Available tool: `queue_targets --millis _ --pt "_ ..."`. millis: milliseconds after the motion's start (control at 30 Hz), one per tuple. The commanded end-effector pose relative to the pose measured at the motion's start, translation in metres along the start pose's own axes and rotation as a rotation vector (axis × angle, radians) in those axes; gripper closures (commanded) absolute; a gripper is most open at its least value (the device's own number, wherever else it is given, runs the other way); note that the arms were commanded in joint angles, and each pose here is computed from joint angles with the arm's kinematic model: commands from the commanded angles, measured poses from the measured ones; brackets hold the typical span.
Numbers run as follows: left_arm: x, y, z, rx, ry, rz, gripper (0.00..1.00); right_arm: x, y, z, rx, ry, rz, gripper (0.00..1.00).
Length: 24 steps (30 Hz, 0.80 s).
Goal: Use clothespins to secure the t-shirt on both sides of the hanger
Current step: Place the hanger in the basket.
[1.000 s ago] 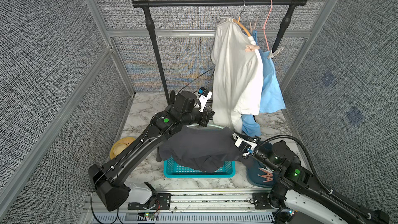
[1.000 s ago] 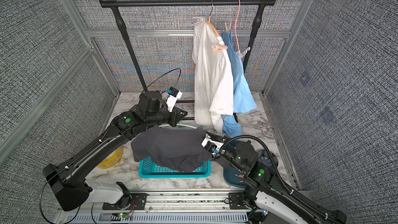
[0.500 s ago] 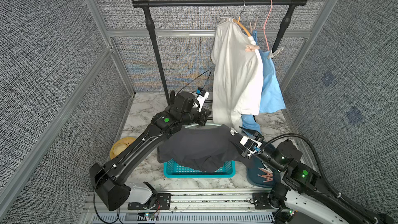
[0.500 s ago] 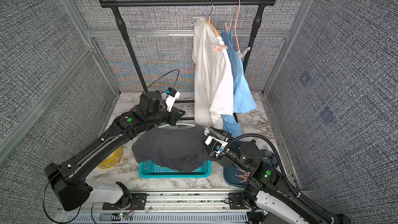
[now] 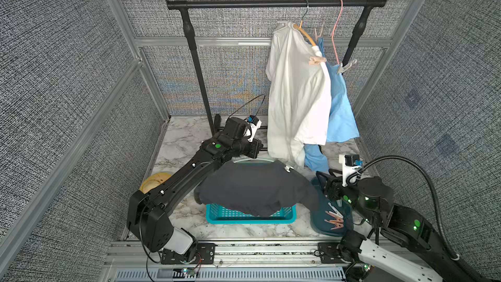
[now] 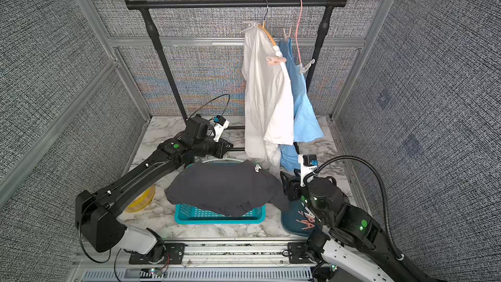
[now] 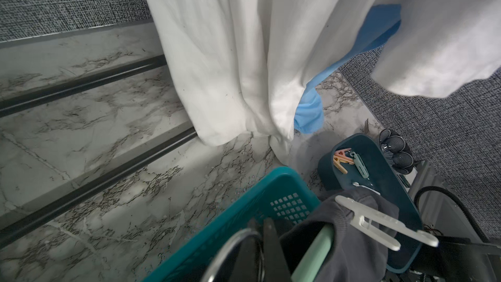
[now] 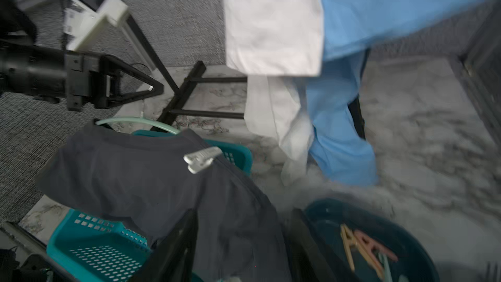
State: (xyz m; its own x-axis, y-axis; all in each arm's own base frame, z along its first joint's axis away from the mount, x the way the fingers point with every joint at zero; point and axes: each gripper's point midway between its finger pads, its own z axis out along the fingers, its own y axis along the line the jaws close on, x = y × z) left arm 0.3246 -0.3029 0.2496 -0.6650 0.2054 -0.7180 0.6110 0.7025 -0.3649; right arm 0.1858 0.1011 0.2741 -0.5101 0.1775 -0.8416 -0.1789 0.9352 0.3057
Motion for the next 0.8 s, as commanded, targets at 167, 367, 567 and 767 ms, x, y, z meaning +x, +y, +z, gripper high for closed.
queue_targets --millis 167,367,567,767 --pt "0.013 0.024 0.024 -0.032 0.045 -0.028 0.96 0.083 -0.07 0.003 0.304 0.183 0.299 0.47" --pt "0.029 0.043 0.032 -0.098 0.145 -0.076 0.79 0.106 -0.078 0.023 0.364 0.268 0.341 0.47" --pt "0.027 0.045 0.021 -0.136 0.191 -0.07 0.71 0.117 -0.086 0.057 0.36 0.343 0.336 0.5" --pt "0.013 0.042 -0.015 -0.18 0.122 -0.003 0.6 0.121 -0.103 0.091 0.346 0.383 0.368 0.56"
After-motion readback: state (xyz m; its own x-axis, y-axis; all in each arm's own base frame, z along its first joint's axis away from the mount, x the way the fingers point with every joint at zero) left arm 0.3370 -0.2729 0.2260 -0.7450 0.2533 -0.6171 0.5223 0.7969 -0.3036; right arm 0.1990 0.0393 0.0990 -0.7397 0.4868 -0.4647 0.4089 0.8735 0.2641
